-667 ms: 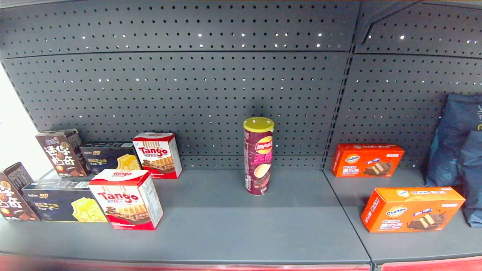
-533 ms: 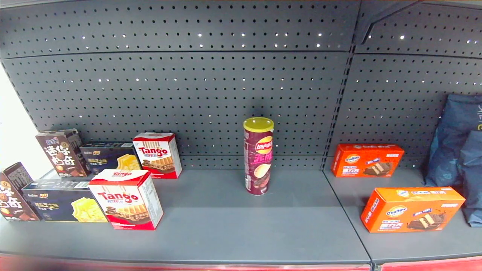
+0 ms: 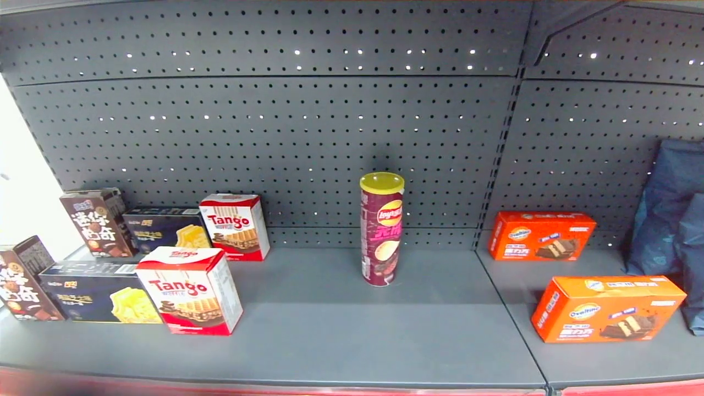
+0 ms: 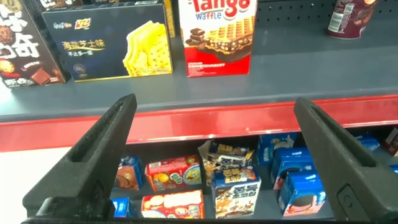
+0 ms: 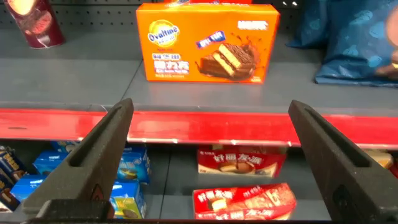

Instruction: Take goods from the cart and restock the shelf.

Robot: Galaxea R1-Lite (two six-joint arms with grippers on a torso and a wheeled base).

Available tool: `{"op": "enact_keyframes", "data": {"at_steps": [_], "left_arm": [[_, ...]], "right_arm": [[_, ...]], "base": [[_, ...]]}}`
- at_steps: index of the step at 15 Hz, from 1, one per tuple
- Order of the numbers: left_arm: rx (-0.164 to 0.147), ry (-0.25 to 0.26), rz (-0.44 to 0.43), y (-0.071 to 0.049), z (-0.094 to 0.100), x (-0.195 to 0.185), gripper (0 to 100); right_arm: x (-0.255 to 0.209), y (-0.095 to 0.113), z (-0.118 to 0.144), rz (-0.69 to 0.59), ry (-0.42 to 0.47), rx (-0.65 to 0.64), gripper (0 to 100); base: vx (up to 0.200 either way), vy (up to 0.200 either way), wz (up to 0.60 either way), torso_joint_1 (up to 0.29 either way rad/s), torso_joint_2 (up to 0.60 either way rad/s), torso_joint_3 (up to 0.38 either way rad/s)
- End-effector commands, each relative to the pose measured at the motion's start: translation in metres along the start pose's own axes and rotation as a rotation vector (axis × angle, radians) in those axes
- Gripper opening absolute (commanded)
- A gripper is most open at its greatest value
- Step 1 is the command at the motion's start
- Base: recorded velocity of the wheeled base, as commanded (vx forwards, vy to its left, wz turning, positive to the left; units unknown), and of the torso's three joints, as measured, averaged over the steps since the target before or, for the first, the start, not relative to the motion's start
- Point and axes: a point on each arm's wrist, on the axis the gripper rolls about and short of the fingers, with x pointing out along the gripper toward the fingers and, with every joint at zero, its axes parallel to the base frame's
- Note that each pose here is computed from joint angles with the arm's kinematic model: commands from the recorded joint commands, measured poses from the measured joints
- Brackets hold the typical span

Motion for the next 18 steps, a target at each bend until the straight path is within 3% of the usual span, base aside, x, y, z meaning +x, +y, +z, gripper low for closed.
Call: {"op": "enact_keyframes", "data": {"at_steps": [1,18], "left_arm": [[0.000,0.001,0.000,0.0000,-0.0002,0.0000,100],[0.000,-0.001,0.002,0.0000,0.0000,0.0000,100]], "right_arm": [[0.0001,0.0000,0.0000,0.001,0.001,0.000,100],[0.0001,0.0000,0.0000,-0.001,0.001,0.000,100]], "base": [[0.000,0.000,0.60,-0.002,-0.01,0.007],[0.000,0.000,0.60,0.005,0.00,0.003]]}}
